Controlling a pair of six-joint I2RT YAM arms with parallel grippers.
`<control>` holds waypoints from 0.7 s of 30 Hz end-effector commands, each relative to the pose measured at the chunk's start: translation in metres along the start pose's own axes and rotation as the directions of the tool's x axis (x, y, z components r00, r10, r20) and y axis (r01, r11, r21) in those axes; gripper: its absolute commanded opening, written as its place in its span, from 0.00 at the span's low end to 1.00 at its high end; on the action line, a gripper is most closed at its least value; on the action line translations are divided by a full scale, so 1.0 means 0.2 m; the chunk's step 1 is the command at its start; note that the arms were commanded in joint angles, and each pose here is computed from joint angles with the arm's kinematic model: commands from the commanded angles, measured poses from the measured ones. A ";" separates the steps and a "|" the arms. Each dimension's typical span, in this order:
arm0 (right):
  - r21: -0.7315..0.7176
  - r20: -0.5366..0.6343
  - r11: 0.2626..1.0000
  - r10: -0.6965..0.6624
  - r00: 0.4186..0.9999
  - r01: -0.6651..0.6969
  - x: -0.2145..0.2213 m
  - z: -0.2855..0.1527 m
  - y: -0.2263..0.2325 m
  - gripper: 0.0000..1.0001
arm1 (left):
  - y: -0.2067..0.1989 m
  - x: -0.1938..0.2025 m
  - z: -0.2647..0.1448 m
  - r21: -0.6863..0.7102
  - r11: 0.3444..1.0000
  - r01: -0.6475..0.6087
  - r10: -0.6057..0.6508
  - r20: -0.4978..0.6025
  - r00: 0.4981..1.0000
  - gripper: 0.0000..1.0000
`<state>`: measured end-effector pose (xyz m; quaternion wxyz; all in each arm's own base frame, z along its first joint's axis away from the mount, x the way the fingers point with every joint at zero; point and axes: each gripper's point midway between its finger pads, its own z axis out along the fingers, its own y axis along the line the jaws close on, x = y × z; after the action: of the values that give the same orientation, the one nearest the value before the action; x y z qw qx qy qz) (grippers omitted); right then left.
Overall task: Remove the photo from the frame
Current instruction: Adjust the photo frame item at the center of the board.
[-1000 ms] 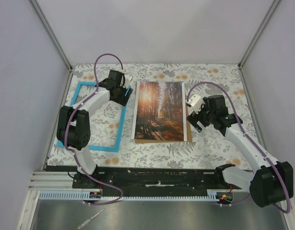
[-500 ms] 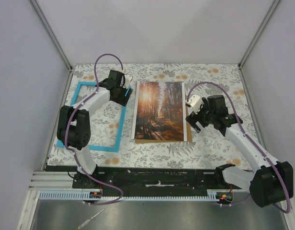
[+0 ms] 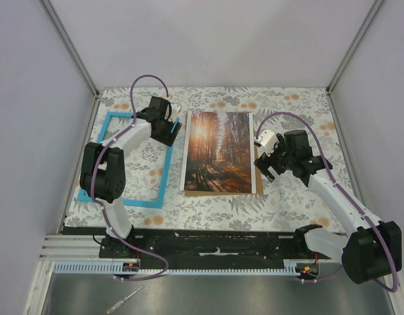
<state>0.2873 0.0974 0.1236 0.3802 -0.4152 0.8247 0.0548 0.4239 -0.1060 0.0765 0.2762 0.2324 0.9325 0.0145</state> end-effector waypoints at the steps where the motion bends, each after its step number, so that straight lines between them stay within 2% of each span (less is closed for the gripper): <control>1: 0.027 0.054 1.000 -0.008 0.998 0.007 -0.10 -0.02 -0.05 0.98 | 0.03 -0.07 -0.04 -0.009 0.999 0.031 -0.031 0.049 0.998 0.79; 12: 0.019 -0.004 1.000 0.009 1.000 -0.009 -0.03 0.05 -0.05 0.98 | 0.08 -0.09 -0.07 0.002 0.998 0.061 -0.061 0.067 0.996 0.80; 21: -0.014 0.027 1.000 0.014 1.000 -0.014 -0.05 0.04 -0.01 0.98 | 0.06 -0.10 -0.04 0.038 0.998 0.060 -0.061 0.047 0.997 0.80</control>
<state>0.2892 0.0969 0.1063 0.3539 -0.4136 0.8369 0.0579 0.4259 -0.0935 0.0762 0.2733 0.2173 0.9371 0.0033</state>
